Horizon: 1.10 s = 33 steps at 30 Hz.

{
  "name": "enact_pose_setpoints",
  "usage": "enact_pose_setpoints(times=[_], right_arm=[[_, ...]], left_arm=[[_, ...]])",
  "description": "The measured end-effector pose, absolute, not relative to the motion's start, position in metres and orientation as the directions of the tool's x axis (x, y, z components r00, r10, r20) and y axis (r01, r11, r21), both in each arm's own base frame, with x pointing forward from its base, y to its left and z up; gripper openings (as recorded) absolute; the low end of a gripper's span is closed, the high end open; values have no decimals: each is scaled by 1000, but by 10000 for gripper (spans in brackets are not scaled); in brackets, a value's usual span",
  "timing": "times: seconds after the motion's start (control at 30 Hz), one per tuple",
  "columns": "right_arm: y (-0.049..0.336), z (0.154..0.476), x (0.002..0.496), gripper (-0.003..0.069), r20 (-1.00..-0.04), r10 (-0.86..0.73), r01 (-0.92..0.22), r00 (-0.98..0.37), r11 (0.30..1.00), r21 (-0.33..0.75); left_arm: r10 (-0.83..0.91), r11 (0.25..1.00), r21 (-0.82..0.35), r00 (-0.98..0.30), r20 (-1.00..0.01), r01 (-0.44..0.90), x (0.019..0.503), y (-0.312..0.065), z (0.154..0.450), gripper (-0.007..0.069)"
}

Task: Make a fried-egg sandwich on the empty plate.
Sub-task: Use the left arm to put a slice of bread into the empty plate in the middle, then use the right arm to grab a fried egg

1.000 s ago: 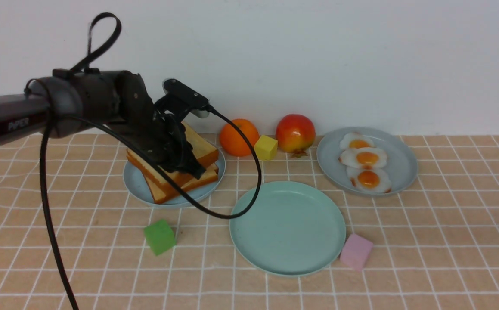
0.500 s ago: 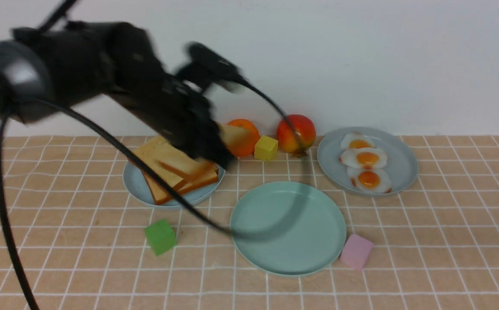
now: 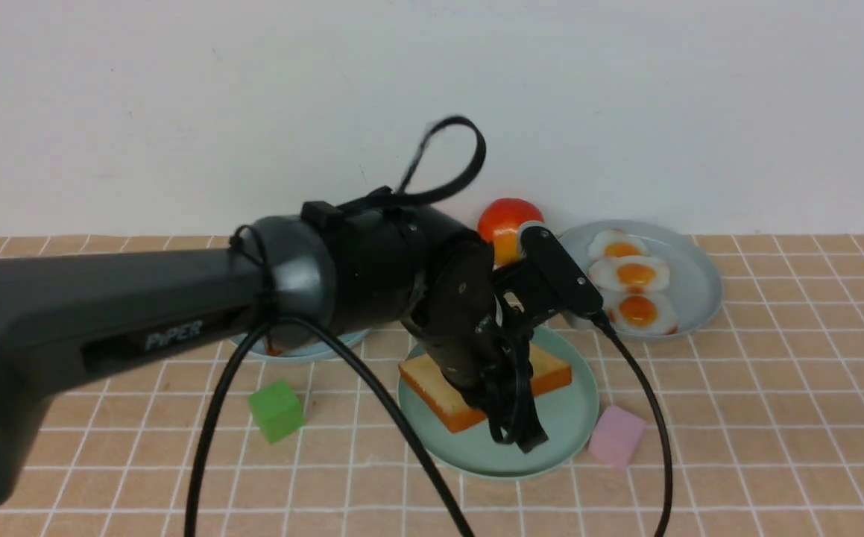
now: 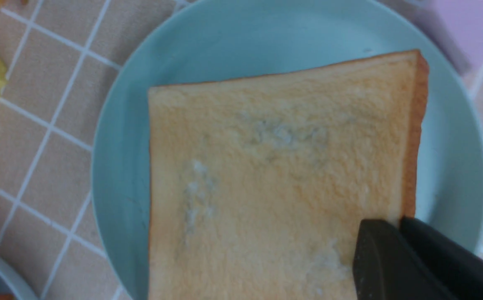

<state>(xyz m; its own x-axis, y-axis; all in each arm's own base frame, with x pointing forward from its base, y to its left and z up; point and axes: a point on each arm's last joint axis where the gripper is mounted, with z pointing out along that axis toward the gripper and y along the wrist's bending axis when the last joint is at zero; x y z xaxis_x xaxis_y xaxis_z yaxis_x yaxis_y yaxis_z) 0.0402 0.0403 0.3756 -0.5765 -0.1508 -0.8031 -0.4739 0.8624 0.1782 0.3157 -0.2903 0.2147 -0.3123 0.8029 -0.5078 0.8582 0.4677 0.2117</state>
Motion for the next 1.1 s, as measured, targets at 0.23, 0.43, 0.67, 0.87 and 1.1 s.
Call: enact_pose_setpoints(times=[0.23,0.43,0.67,0.87,1.1], right_arm=[[40,375,40,60,-801,-153,-474,-579,862,178],[39,375,40,117,-799,-161,-467,-579,869,163],[38,378,44,200,-828,-143,-454,-542,879,145],[39,381,75,221,-849,-112,-412,-517,902,132],[50,359,149,229,-757,-66,-330,-650,922,203]], left_arm=[[796,468,226,-297,-527,855,319,-293,211,129],[777,485,204,-311,-548,850,319,-295,211,283],[672,587,67,-439,-597,807,307,-290,252,284],[438,700,-68,-503,-745,711,242,-233,368,-13],[238,734,-151,-459,-856,662,161,-157,384,-13]])
